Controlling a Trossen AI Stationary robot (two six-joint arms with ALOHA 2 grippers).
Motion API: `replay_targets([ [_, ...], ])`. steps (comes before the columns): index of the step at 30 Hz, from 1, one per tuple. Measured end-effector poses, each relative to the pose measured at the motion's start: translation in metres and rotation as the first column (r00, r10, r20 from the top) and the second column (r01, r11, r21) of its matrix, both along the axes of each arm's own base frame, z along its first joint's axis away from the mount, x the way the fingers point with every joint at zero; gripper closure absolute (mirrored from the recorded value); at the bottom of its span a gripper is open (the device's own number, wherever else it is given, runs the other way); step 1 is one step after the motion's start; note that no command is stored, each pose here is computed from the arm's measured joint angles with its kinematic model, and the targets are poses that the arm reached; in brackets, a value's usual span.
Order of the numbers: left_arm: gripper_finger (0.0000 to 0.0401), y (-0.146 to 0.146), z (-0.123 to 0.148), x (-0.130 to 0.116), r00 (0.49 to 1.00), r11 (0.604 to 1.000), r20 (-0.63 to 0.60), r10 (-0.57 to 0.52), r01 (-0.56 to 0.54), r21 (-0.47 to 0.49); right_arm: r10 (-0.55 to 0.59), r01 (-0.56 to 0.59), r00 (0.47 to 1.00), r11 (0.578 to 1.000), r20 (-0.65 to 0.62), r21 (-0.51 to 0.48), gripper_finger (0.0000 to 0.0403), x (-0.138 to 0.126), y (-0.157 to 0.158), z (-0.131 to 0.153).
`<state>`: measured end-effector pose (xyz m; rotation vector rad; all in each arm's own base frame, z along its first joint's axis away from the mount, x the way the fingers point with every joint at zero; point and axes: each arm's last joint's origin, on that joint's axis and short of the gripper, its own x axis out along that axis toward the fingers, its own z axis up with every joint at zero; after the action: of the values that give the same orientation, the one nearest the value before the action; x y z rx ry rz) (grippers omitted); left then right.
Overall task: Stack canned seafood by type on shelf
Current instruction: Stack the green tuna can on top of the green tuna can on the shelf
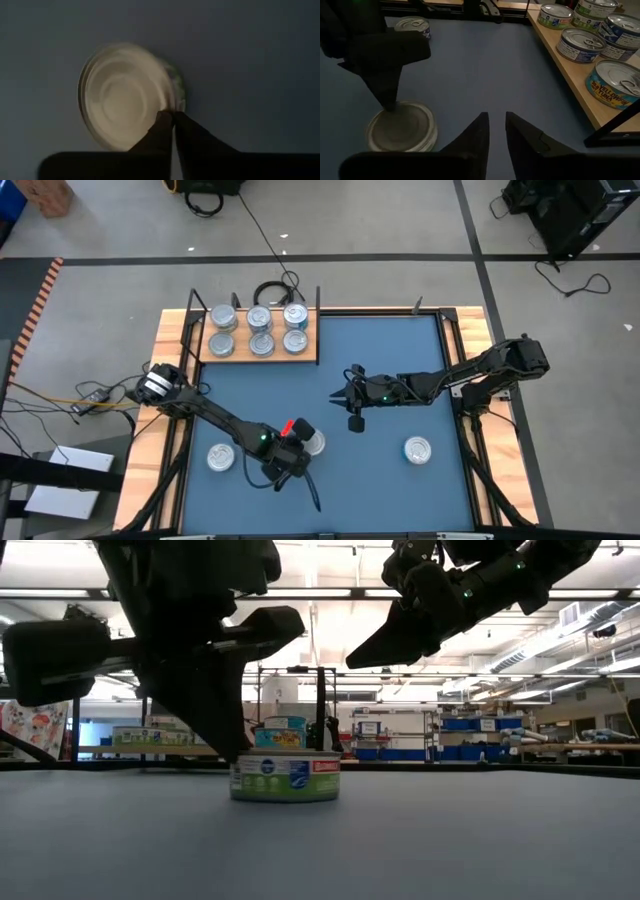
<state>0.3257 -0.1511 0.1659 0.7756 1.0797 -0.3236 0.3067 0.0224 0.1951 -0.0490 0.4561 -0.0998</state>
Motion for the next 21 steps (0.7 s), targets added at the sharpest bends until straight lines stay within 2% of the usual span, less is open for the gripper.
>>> replay_targets([
  [2, 0.0394, -0.001, 0.0, 0.001, 1.0, 1.0, 0.006, 0.016, -0.016, -0.025, 0.0, 0.0, 1.0, 1.0, 0.0, 0.0, 0.0331, 0.0, 0.0, 0.0],
  [9, 0.0398, -0.003, 0.015, 0.008, 0.996, 0.992, 0.019, 0.088, -0.085, -0.09, 0.0, 0.0, 1.0, 1.0, 0.0, 0.0, 0.0331, 0.0, 0.0, 0.0],
  [15, 0.04, -0.002, 0.039, 0.019, 0.987, 0.969, -0.001, 0.159, -0.156, -0.19, 0.0, 0.0, 1.0, 1.0, -0.001, 0.0, 0.0334, 0.0, 0.0, 0.0],
  [21, 0.04, 0.005, 0.05, 0.024, 0.974, 0.944, -0.016, 0.228, -0.224, -0.243, -0.005, 0.005, 1.0, 1.0, -0.003, 0.014, 0.0334, 0.0, 0.001, 0.0],
])
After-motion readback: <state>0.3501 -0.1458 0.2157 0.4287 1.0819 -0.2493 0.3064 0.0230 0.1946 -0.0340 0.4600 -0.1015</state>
